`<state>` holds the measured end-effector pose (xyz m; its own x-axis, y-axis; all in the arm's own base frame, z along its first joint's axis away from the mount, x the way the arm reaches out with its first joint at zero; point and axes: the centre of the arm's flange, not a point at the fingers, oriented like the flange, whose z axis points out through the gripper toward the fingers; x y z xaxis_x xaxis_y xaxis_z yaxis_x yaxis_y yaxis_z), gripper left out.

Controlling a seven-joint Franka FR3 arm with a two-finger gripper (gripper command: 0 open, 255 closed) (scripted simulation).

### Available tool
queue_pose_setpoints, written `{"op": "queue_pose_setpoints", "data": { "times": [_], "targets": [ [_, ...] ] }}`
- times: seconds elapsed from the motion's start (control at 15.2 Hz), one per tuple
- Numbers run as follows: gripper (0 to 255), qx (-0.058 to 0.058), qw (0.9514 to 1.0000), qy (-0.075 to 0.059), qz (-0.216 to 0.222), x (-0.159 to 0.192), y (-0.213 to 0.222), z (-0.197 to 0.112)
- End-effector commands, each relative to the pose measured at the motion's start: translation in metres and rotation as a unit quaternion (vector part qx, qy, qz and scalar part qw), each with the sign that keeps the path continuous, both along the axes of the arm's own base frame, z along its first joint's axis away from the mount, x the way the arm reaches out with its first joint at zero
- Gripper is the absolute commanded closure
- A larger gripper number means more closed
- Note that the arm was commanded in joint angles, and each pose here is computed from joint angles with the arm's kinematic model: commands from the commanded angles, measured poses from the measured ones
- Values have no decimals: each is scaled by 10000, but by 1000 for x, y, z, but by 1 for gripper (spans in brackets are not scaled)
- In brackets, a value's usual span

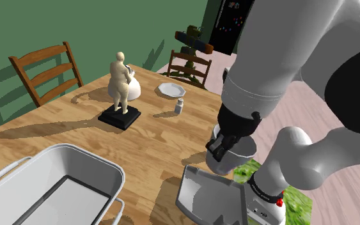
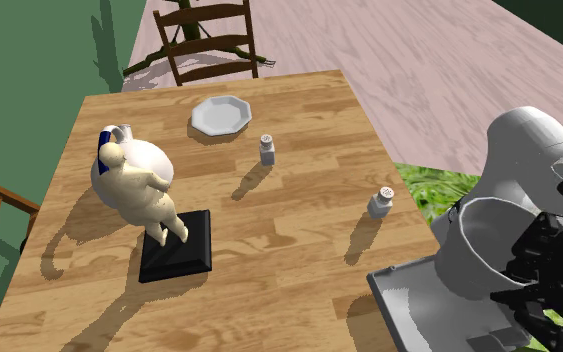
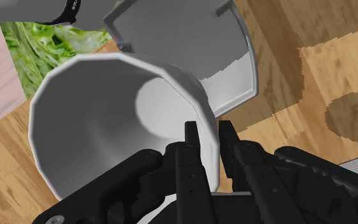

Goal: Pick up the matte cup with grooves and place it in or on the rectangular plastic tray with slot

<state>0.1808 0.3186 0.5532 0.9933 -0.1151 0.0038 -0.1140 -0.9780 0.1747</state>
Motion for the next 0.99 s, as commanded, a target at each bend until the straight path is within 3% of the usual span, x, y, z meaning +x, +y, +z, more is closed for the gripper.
{"op": "queue_pose_setpoints", "data": {
  "times": [0.0,0.92],
  "targets": [
    [255,-1,10000,0,-5,-29,5,-1],
    [255,-1,10000,0,-5,-38,8,-69]
  ]
}}
